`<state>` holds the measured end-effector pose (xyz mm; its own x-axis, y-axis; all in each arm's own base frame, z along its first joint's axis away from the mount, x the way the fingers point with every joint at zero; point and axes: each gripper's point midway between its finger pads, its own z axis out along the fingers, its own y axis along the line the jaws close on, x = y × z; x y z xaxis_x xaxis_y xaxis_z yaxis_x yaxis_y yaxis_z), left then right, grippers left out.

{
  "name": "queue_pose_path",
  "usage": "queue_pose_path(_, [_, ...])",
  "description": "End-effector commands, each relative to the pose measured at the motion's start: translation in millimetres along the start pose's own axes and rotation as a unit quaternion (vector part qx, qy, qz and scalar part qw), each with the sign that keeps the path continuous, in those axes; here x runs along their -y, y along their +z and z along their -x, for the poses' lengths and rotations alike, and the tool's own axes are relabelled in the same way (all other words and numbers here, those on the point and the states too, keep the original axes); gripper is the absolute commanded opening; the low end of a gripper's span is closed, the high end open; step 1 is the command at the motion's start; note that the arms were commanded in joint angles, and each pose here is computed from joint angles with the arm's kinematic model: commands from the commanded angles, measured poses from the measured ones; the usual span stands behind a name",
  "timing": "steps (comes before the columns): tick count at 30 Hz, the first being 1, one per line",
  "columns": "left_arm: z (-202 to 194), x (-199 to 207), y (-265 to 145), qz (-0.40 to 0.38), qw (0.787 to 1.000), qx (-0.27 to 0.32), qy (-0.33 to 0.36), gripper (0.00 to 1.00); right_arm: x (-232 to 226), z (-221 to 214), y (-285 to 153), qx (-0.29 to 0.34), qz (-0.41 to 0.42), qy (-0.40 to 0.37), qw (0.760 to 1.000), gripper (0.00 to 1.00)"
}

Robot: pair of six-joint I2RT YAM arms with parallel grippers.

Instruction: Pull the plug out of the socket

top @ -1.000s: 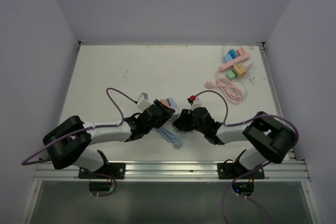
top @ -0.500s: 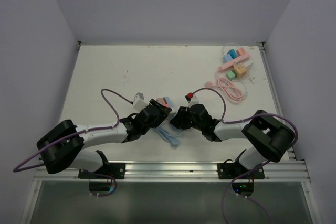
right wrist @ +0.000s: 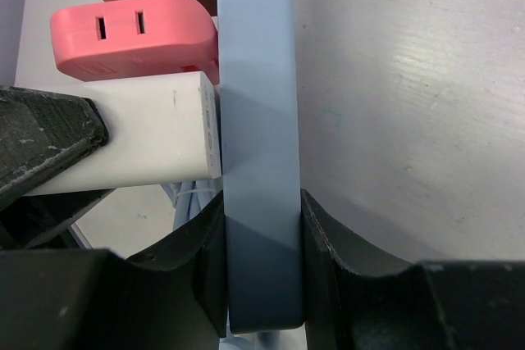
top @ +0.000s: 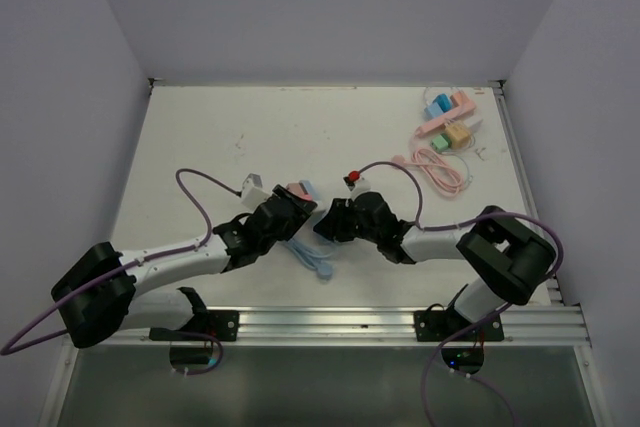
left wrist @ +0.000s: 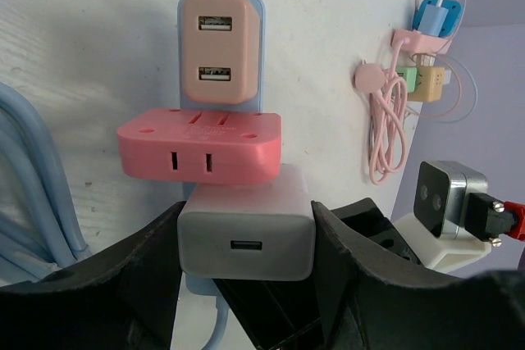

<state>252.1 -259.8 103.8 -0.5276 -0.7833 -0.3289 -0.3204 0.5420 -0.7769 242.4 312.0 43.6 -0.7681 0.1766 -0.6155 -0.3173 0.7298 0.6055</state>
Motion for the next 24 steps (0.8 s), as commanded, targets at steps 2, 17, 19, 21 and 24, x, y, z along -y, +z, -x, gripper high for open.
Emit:
queue_pose_path(2, [25.6, 45.1, -21.0, -0.066, 0.997, 0.008, -0.04, 0.0, 106.7, -5.7, -8.8, 0.02, -0.224, 0.023, 0.974, 0.0])
queue_pose_path(17, [35.7, 36.6, -1.0, -0.041, 0.998, -0.041, -0.019, 0.0, 119.0, -12.6, -5.5, 0.002, -0.259, 0.026, 0.965, 0.0])
queue_pose_path(19, [42.6, 32.7, 2.9, -0.03, 0.999, -0.036, -0.017, 0.0, 121.9, -13.9, -6.0, 0.0, -0.266, 0.029, 0.963, 0.0])
queue_pose_path(21, [48.1, 32.8, 5.0, -0.026, 0.999, -0.033, -0.018, 0.0, 125.5, -15.7, -6.7, -0.002, -0.275, 0.035, 0.961, 0.0])
queue_pose_path(24, [46.7, 37.2, 6.6, -0.028, 0.999, -0.04, -0.022, 0.0, 132.0, -17.7, -8.0, -0.004, -0.289, 0.044, 0.956, 0.0])
